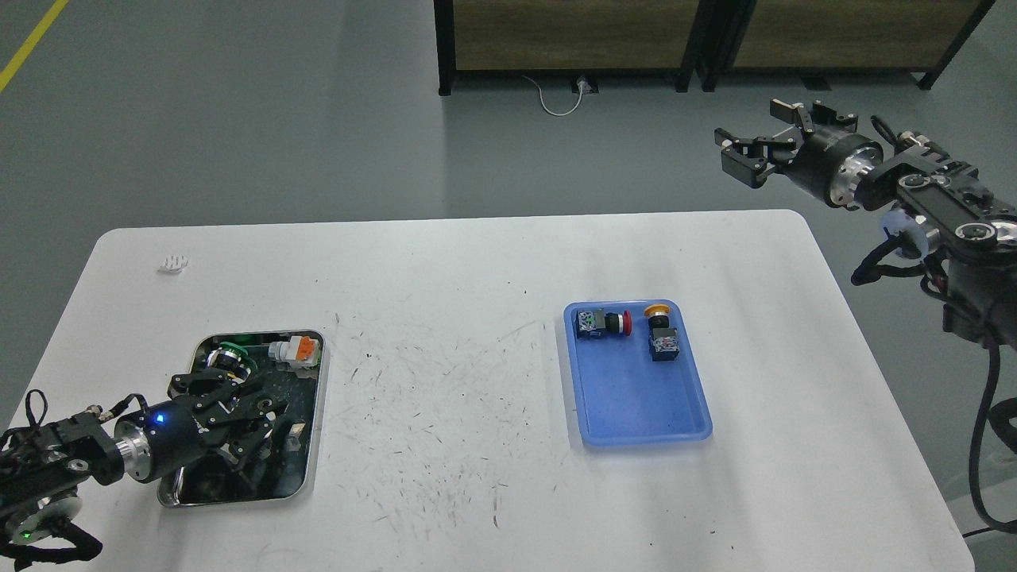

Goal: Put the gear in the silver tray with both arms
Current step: 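Open the left gripper and lift it away from the silver tray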

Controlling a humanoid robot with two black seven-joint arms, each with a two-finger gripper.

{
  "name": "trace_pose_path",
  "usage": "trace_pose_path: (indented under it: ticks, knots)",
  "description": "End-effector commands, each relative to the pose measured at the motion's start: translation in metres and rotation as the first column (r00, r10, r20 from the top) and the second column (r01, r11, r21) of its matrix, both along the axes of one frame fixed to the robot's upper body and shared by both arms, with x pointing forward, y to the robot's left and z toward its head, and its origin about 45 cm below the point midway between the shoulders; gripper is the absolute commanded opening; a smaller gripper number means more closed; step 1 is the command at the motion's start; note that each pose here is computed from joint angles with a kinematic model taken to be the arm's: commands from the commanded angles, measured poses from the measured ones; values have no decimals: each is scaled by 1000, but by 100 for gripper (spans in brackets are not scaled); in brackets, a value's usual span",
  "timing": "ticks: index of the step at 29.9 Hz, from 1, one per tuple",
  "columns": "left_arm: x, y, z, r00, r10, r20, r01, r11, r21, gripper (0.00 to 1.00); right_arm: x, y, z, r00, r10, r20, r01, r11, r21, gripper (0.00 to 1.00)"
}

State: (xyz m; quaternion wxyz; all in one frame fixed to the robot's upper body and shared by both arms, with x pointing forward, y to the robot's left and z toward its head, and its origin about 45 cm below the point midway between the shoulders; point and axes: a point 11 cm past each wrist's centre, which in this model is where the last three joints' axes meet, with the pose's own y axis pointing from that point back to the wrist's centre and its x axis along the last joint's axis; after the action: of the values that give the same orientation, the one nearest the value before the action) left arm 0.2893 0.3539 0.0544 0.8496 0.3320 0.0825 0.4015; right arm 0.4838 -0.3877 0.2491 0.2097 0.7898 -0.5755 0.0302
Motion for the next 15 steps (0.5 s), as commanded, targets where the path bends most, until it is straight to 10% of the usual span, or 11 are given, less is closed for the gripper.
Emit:
trace_pose_path:
  ticks: [1,4,15]
  knots:
    - [20,3,17,997,66,48,-64,997,-39,77,1,-6,4,1000,-28,15,28,1000,-2,89]
    - [52,11,48,980,149,133,-138,987,-87,98,3,-13,11,997,-70,42,71,997,-7,97]
    - [144,50,185,882,334,333,-299,942,-154,98,18,-17,45,970,-190,153,188,982,32,99]
